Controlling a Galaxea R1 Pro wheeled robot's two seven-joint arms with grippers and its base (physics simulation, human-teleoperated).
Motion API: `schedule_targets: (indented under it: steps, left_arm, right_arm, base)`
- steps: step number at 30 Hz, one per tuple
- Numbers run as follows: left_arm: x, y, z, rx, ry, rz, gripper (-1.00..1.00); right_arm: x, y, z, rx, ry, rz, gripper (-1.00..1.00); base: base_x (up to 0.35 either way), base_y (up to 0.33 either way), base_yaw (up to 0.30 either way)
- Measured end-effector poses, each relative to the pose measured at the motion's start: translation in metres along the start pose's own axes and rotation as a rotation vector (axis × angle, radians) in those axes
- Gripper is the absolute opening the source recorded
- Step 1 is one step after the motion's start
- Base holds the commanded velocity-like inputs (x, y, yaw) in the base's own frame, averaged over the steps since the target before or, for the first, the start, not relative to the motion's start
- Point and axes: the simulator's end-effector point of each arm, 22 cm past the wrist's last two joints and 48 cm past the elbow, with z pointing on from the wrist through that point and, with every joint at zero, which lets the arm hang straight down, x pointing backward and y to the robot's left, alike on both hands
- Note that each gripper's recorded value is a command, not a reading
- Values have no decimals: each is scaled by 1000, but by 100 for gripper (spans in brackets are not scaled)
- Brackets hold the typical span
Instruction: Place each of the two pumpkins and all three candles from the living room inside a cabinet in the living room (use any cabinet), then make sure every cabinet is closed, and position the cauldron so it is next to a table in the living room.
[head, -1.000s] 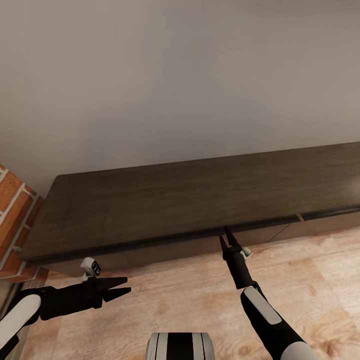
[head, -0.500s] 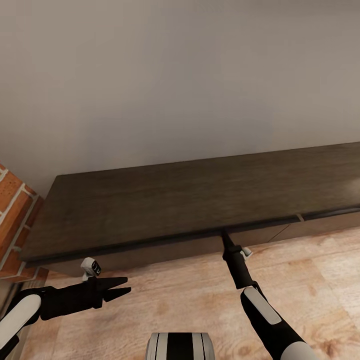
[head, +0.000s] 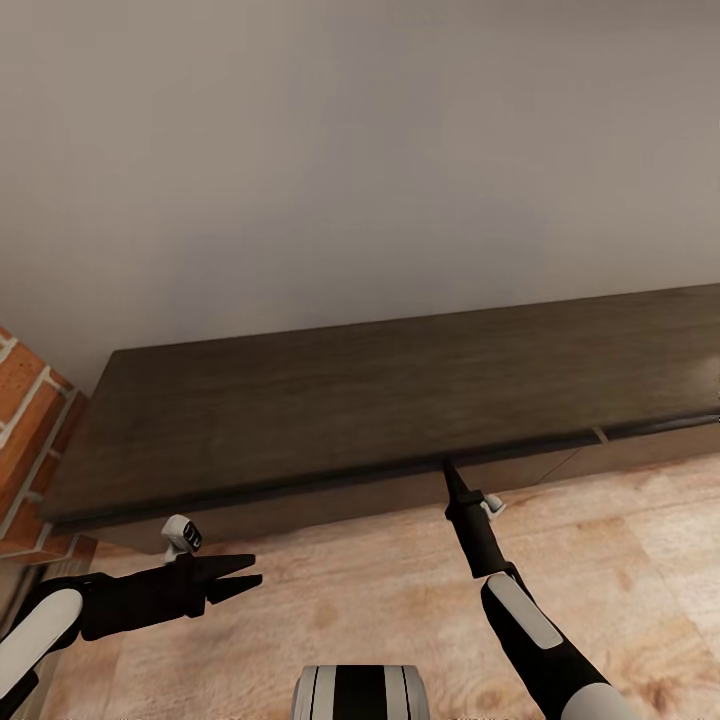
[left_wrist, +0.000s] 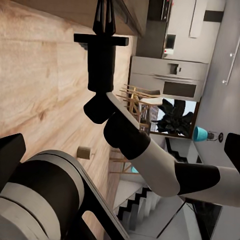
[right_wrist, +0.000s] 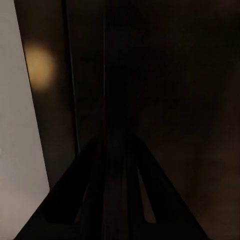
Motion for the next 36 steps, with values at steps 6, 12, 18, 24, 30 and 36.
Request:
schedule_targets:
  steps: [6, 12, 18, 24, 30, 36]
  left_arm:
    - [0, 0, 0, -1, 1, 0, 100]
    - [0, 0, 0, -2, 1, 0, 100]
    - [0, 1, 0, -2, 1, -1, 100]
    - [0, 1, 0, -3, 1, 0, 100]
    - [0, 1, 0, -3, 1, 0, 100]
    - [0, 1, 0, -3, 1, 0, 100]
  right_arm:
    - [-1, 0, 0, 0, -2, 1, -100]
    - [-2, 0, 0, 2, -6, 2, -100]
    - [-3, 0, 0, 3, -11, 5, -100]
    - [-7, 0, 0, 3, -20, 5, -100]
    - [-10, 0, 0, 3, -28, 5, -100]
    - [-13, -1, 0, 3, -33, 4, -100]
  base:
    - [-32, 0, 0]
    - [-73, 0, 0]
    - [-110, 0, 0]
    - [-170, 0, 0]
    - [-155, 0, 0]
    - [-118, 0, 0]
